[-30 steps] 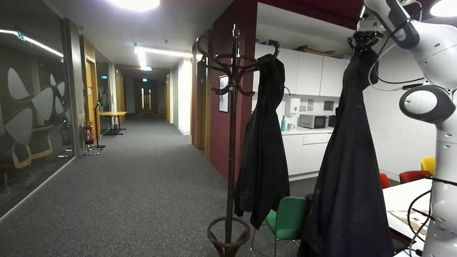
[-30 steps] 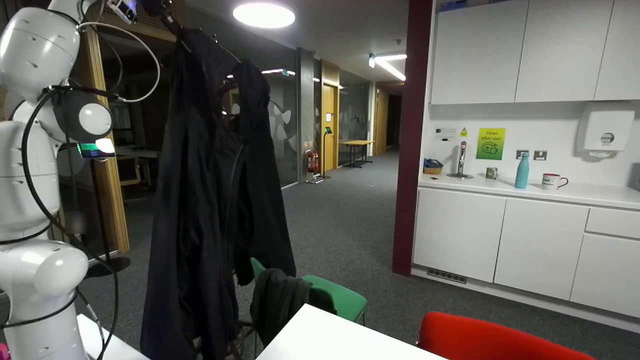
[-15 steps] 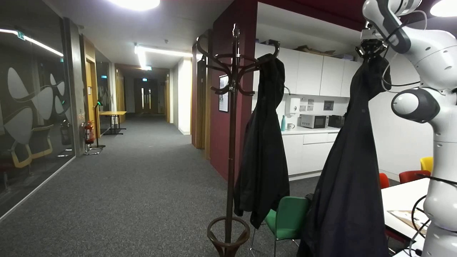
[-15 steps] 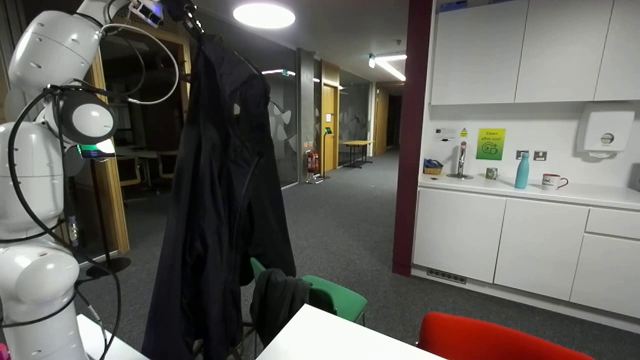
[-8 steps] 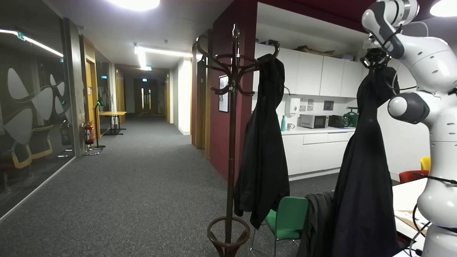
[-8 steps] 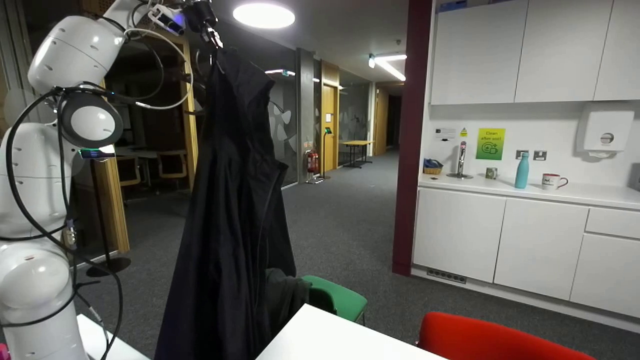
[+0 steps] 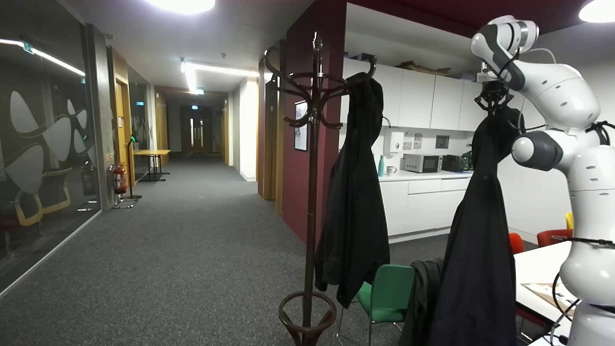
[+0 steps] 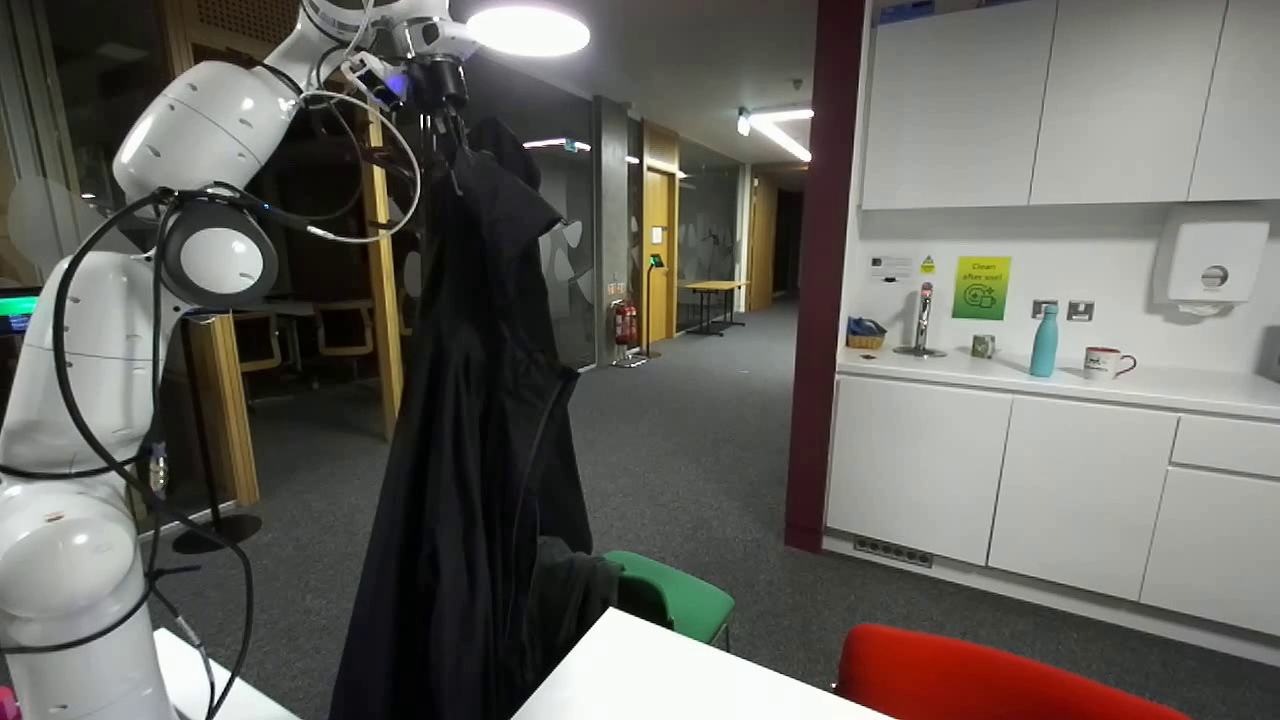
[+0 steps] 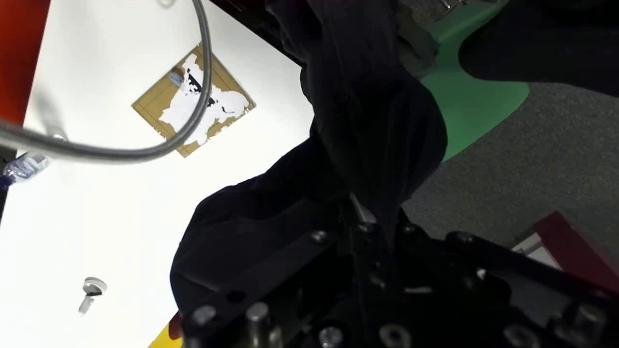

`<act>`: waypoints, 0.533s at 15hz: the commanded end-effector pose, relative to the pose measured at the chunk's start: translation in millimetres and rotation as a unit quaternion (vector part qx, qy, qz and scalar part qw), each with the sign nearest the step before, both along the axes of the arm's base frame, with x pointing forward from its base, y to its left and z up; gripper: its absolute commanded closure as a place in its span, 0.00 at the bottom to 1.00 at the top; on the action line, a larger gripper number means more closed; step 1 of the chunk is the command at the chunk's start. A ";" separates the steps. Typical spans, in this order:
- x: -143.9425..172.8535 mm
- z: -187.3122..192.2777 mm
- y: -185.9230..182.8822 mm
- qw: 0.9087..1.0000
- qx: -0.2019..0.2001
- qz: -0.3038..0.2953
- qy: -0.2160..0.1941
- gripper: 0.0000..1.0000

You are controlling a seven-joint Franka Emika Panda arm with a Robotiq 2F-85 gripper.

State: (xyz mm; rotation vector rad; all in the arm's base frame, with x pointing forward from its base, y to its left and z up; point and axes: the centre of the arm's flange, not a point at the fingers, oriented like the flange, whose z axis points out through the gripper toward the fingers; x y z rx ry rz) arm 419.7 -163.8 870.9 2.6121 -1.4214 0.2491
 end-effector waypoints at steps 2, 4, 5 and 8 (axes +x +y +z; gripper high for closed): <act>0.3 4.6 -13.7 0.998 0.051 0.015 0.021 0.99; 1.7 -0.7 -24.6 0.997 0.066 0.009 0.028 0.99; 3.2 -2.0 -33.2 0.997 0.067 0.001 0.030 0.99; 6.9 -5.5 -57.8 0.997 0.066 -0.021 0.029 0.99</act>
